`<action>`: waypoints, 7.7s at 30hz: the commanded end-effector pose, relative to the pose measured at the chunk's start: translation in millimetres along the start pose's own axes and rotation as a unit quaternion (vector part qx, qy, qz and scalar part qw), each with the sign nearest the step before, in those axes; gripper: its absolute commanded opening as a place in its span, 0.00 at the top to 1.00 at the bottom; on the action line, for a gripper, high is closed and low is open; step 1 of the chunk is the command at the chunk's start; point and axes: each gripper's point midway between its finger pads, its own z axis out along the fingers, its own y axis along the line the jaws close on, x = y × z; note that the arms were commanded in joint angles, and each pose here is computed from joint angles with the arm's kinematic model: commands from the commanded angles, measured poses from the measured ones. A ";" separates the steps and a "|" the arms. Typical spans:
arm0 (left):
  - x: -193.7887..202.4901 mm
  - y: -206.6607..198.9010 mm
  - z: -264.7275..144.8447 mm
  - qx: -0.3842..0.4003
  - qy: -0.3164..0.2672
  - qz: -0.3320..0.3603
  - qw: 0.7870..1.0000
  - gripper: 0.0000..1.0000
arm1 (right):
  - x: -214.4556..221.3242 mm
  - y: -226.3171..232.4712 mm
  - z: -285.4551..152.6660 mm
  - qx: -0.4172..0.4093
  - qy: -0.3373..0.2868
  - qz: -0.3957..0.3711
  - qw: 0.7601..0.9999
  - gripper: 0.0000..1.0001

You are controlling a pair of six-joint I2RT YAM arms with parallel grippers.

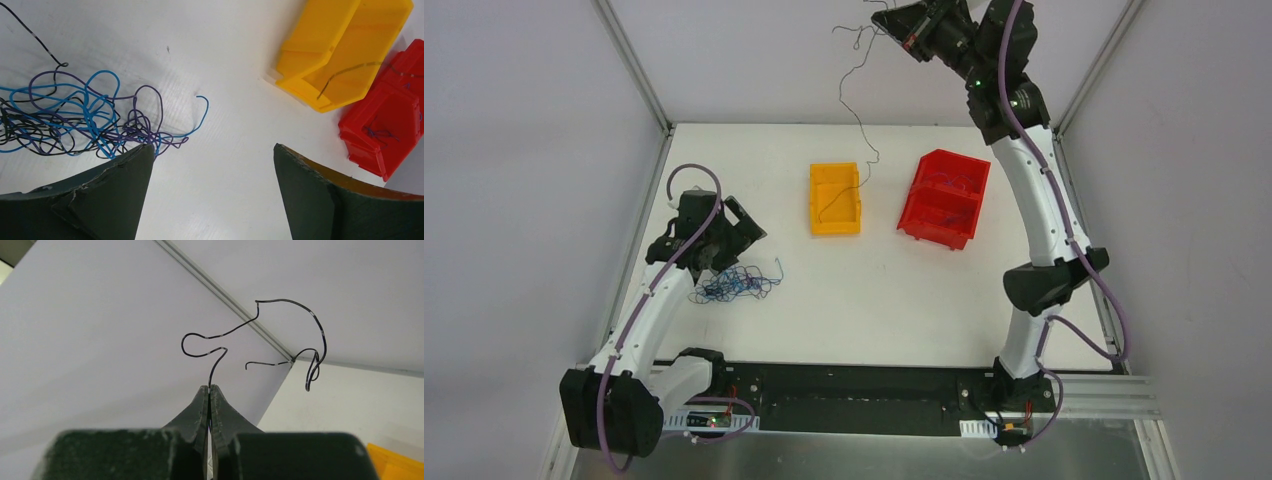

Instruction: Untangle the cables

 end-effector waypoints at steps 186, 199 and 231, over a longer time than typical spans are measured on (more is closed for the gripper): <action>44.6 74.5 39.4 -0.227 0.091 -0.046 0.969 0.18 | 242.6 -200.6 -186.9 0.265 0.224 -0.172 0.922 0.01; 84.8 -17.6 37.6 -0.024 0.162 0.009 0.986 1.00 | 256.9 -211.6 -214.6 0.273 0.224 -0.161 0.922 0.01; 149.7 -164.2 -71.2 0.345 0.238 0.268 0.868 1.00 | 324.2 -152.4 -199.7 0.072 0.309 0.023 0.948 0.34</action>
